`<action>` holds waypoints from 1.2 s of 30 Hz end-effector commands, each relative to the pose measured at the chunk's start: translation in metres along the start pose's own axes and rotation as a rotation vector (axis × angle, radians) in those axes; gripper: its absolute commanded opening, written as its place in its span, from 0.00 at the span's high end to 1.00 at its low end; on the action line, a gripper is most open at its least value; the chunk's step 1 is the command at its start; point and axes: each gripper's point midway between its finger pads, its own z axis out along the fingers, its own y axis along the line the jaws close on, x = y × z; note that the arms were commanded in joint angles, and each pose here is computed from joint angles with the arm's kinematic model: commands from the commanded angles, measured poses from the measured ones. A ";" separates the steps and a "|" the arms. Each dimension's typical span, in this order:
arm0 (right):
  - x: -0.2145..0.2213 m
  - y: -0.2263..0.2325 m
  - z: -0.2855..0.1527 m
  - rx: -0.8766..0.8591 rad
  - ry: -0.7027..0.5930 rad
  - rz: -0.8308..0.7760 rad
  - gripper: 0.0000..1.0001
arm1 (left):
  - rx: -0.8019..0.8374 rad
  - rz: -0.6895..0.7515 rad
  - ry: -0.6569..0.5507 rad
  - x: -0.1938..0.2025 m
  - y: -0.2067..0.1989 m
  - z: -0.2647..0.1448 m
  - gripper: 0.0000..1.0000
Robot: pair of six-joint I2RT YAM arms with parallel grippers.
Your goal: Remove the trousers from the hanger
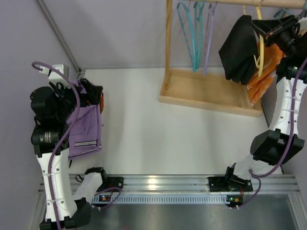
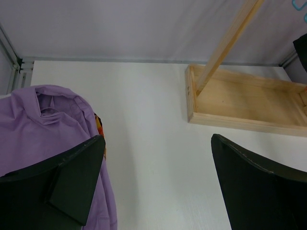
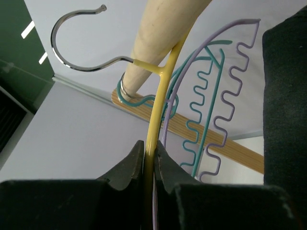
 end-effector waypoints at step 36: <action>0.141 0.051 -0.166 0.041 -0.096 -0.041 1.00 | 0.692 0.351 -0.122 0.070 -0.211 0.049 0.13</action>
